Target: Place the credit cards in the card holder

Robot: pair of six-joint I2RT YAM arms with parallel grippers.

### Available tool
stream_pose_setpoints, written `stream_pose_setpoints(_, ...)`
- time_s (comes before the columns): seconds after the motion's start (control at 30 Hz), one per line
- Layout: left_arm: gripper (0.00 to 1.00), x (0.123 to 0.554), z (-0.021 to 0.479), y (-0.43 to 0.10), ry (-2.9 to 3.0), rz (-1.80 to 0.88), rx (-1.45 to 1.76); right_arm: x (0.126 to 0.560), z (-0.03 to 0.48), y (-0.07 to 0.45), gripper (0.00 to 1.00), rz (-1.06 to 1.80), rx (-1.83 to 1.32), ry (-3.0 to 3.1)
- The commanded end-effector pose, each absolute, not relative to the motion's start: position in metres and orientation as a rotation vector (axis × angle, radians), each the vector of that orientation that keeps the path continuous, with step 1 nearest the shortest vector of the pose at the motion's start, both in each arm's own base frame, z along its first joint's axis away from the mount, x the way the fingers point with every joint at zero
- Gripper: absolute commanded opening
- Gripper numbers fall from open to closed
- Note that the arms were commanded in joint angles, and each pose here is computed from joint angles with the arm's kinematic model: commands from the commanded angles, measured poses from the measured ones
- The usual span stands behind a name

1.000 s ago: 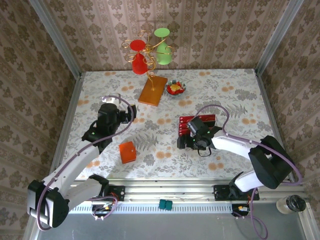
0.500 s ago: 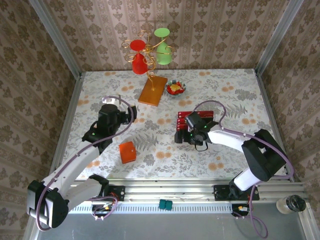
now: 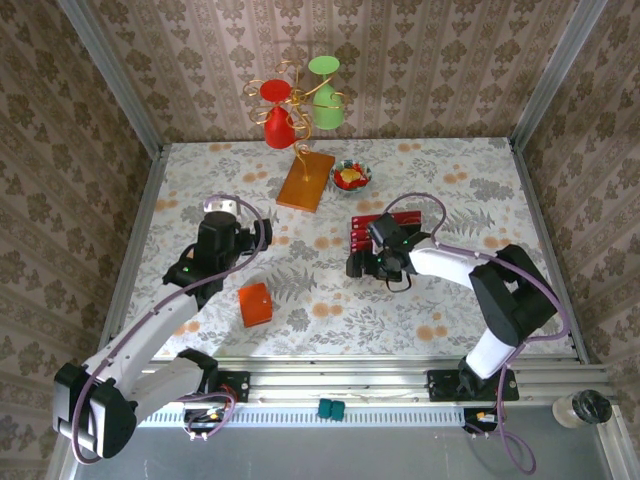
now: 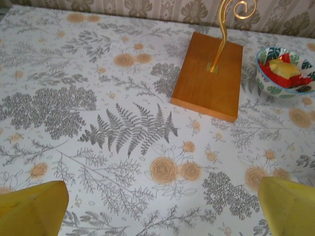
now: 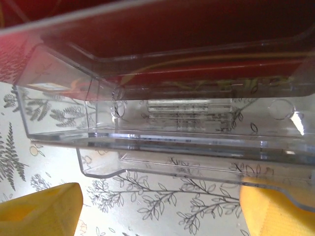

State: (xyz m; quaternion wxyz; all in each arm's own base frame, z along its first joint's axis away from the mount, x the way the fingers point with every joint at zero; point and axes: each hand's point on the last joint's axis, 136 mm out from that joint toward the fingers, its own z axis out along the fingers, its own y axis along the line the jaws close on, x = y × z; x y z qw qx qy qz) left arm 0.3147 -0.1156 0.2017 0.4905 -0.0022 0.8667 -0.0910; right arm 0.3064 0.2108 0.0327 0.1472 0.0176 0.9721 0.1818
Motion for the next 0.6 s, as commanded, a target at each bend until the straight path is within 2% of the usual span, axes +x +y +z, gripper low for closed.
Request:
stream_pose_setpoints(0.0,1.00,0.310,0.198,-0.115,2.133,-0.228,-0.030,0.320,0.044,0.222,0.84,0.575,0.006,2.760)
stream_pose_setpoints(0.57,1.00,0.304,0.183,-0.114,2.192,-0.231,-0.052,0.332,0.047,0.229,0.84,0.615,0.012,2.746)
